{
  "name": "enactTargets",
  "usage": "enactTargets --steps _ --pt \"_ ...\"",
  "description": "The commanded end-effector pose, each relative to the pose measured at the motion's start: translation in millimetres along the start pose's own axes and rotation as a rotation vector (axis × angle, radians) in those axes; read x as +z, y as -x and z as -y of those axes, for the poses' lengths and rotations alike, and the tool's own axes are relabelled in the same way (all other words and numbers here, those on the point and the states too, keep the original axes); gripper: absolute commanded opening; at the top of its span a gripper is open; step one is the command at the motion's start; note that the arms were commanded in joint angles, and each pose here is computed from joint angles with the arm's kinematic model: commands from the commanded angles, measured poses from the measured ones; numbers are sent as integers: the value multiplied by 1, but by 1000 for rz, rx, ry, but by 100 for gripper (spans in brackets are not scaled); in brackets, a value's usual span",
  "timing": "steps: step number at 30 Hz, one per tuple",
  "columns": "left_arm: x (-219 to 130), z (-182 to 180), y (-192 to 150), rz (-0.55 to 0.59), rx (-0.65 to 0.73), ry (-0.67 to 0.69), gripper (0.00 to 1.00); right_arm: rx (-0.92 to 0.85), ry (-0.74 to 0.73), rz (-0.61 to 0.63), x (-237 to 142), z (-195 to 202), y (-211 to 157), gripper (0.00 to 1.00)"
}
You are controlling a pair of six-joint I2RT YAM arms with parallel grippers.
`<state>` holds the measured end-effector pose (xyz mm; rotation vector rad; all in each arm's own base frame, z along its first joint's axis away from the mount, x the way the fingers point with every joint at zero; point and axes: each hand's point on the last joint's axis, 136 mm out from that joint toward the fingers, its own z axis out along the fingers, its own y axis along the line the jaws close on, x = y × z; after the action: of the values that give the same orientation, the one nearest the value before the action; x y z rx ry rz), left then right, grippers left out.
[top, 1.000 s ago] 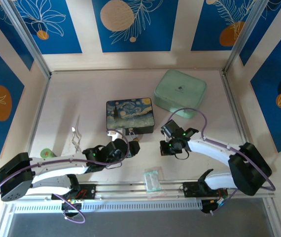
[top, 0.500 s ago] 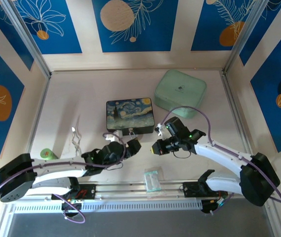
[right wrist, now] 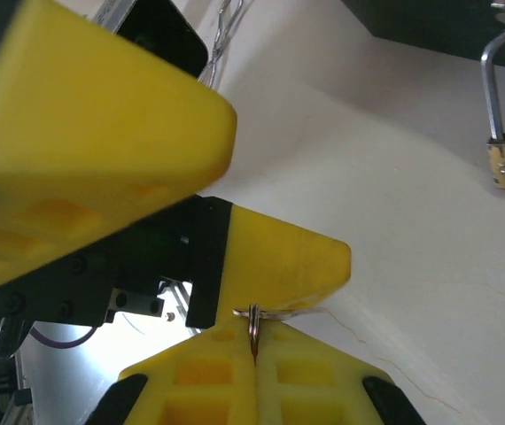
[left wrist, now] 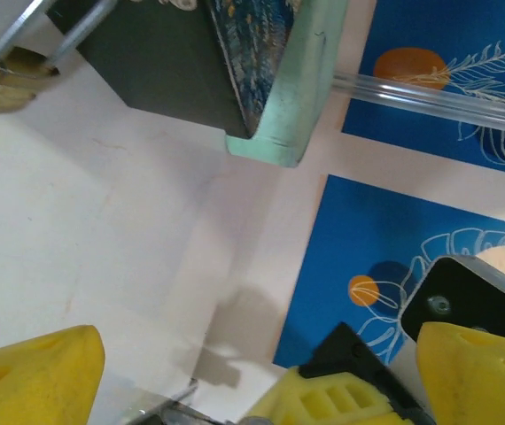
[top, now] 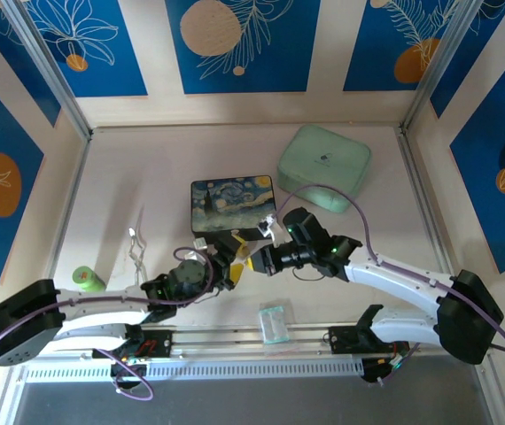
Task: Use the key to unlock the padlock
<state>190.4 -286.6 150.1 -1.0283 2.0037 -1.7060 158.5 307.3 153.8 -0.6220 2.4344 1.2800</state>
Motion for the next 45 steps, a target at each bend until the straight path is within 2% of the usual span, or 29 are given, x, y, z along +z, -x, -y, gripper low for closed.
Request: enactTargets --steps 1,10,23,31,35,45 --pt "0 15 -3 -14 -88 -53 91 -44 44 62 0 -23 19 0" --pt "0 28 -12 -56 -103 -96 87 -50 72 64 12 -30 17 0" --pt "-6 14 1 8 -79 -38 30 -37 47 50 7 -22 8 0" --pt "-5 10 1 10 -52 -10 7 -17 34 58 4 -14 7 0" --pt "-6 9 2 15 -38 0 0 -9 30 63 2 -10 8 0" --pt "-8 6 6 38 -14 19 0 -1 28 78 -5 -6 9 0"
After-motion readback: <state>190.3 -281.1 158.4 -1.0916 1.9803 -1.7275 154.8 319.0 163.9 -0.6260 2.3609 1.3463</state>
